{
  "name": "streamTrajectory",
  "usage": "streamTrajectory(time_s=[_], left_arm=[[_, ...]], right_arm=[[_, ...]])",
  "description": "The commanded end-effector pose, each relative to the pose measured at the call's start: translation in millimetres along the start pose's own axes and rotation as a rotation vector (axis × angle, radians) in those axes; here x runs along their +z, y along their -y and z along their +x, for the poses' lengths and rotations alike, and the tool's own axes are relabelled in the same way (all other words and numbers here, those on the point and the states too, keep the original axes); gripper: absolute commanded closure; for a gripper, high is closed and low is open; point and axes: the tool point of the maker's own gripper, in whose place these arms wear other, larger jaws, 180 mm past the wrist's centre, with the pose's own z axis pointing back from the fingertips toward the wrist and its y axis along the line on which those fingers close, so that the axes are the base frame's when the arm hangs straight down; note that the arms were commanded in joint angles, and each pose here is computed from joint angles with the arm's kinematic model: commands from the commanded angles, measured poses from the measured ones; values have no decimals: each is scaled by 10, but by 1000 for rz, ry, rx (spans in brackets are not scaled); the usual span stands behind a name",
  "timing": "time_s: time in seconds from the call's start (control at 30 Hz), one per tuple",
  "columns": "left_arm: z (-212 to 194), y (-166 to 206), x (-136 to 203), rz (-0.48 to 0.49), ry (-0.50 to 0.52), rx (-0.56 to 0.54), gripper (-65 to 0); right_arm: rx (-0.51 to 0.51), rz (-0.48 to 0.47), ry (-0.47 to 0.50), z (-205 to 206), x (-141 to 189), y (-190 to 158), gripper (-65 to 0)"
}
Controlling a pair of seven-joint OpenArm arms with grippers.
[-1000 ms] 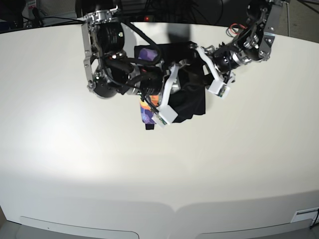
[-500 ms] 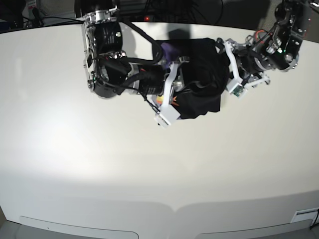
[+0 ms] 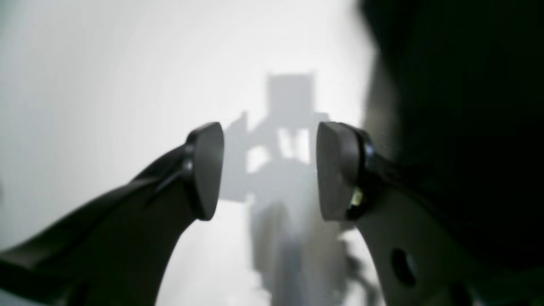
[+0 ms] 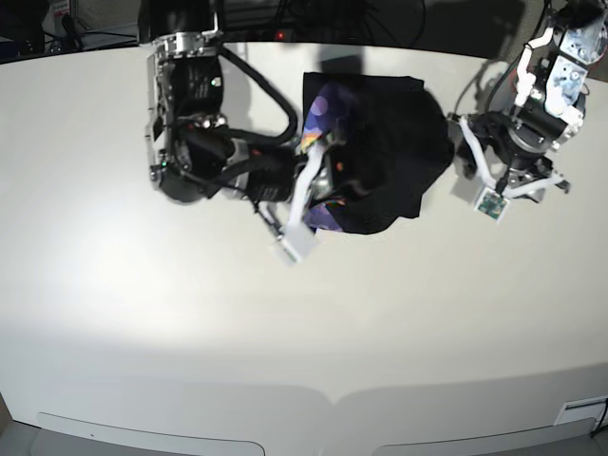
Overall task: Fold the T-shirt properly
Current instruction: 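Release the folded end and open both grippers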
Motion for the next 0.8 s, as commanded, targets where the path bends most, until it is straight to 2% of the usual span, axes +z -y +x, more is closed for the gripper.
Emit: streamTrajectory(time_s=[0.0, 0.07, 0.13, 0.2, 0.27, 0.33, 0.53, 0.6, 0.63, 0.7, 0.77], left_arm=[[100, -195, 40, 71, 38, -11, -339], [88, -371, 61, 145, 38, 10, -339], [85, -425, 71, 163, 42, 45, -339], [101, -326, 58, 106, 52, 89, -339], [155, -175, 58, 20, 77, 120, -339], [245, -23, 108, -60, 109, 134, -339], [702, 445, 716, -227, 344, 75, -336], [802, 664, 960, -319, 421, 41, -266], [834, 771, 1061, -371, 458, 34, -191], [856, 920, 1179, -445, 513, 34, 0], [843, 975, 1191, -458, 520, 68, 0]], right_arm=[[28, 6, 66, 214, 52, -17, -173], [26, -45, 88, 280, 154, 126, -173], [24, -103, 99, 306, 271, 279, -171], [23, -145, 101, 293, 379, 396, -160], [29, -185, 79, 251, 463, 496, -108], [45, -241, 38, 182, 559, 622, -84], [102, -386, -57, 54, 896, 951, -84], [112, -413, -70, 42, 946, 1005, -84], [112, -419, -71, 40, 959, 1017, -84], [108, -424, -67, 43, 977, 1028, -84], [103, -432, -59, 48, 1006, 1046, -84]])
